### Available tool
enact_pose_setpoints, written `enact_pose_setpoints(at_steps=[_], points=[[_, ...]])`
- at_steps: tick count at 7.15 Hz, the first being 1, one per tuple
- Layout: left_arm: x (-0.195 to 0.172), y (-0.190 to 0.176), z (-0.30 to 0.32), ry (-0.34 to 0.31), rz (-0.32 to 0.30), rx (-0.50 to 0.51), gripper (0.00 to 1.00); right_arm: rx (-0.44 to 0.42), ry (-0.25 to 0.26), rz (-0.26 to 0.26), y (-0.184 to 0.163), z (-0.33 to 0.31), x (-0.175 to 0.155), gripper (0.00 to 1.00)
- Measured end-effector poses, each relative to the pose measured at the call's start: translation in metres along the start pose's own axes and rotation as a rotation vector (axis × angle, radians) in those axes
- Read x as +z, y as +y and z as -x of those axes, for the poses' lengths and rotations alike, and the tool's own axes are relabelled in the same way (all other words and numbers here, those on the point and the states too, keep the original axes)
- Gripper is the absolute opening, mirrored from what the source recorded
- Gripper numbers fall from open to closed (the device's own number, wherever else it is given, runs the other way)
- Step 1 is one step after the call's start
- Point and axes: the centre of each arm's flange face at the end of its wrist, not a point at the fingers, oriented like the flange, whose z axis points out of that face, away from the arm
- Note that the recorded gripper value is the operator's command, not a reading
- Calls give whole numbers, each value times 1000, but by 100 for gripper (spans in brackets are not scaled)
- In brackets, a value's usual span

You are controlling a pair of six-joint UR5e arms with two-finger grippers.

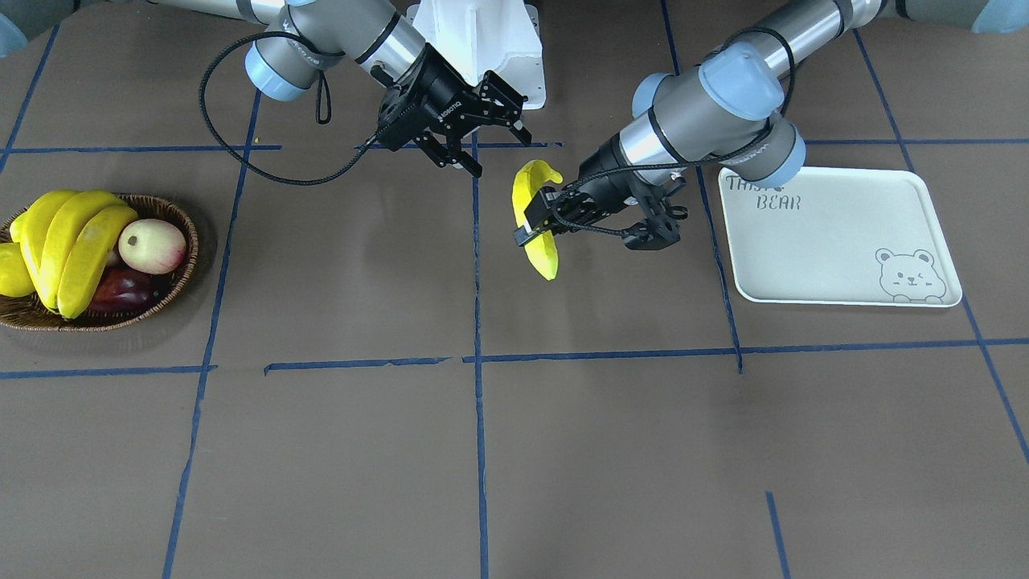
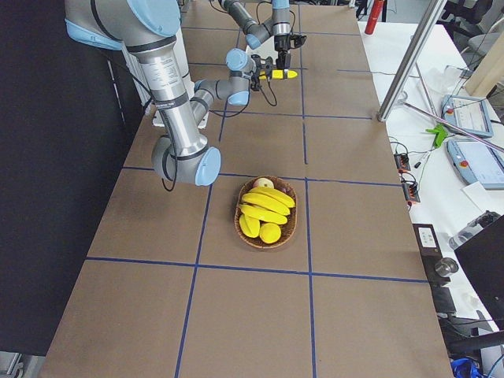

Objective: Transfer all bananas from basket to plate

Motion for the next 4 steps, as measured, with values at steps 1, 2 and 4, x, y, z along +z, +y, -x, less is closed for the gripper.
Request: enact_pose_setpoints(at_steps=[1, 2, 4], points=[[-34, -35, 24, -37, -25, -28, 0, -1, 12, -2, -8, -12, -16, 100], [-74, -66, 61, -74, -62, -21, 0, -1, 39, -15, -21, -32, -32, 100], [-153, -101, 180, -196, -136, 102, 0, 16, 134, -30, -68, -72, -71, 100]])
